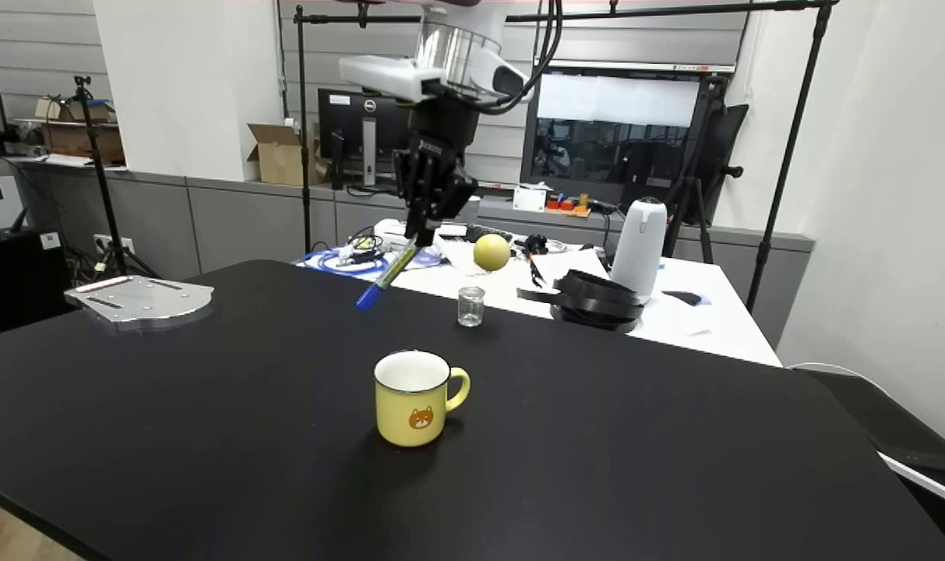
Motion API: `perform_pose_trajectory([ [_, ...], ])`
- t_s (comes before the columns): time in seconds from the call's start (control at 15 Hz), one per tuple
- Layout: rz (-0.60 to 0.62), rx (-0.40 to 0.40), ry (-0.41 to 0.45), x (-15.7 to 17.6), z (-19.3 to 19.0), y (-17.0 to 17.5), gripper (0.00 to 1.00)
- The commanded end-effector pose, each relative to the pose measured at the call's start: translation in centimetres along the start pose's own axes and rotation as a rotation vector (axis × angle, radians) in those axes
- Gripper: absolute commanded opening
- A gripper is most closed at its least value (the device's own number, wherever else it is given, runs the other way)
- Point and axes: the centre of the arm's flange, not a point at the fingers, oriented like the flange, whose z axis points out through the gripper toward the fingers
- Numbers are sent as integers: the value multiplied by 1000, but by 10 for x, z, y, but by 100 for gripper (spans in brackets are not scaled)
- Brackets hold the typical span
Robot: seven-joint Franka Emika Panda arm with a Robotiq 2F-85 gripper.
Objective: Take the marker out of the cup and put it on the table
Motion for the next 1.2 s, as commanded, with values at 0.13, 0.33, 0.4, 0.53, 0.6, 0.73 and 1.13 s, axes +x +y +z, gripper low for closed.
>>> perform_pose_trajectory([
  [0.13, -54, 5, 10, 40, 25, -19, 6],
  [0.33, -87, 1, -22, 54, 49, -30, 6],
  [0.4, -102, 1, -40, 58, 58, -35, 6],
  [0.53, -130, -6, -84, 61, 72, -43, 6],
  [0.6, -144, -8, -111, 62, 79, -47, 6],
  [0.73, -174, -24, -158, 61, 92, -53, 6],
  [1.13, -284, -87, -312, 52, 123, -65, 6],
])
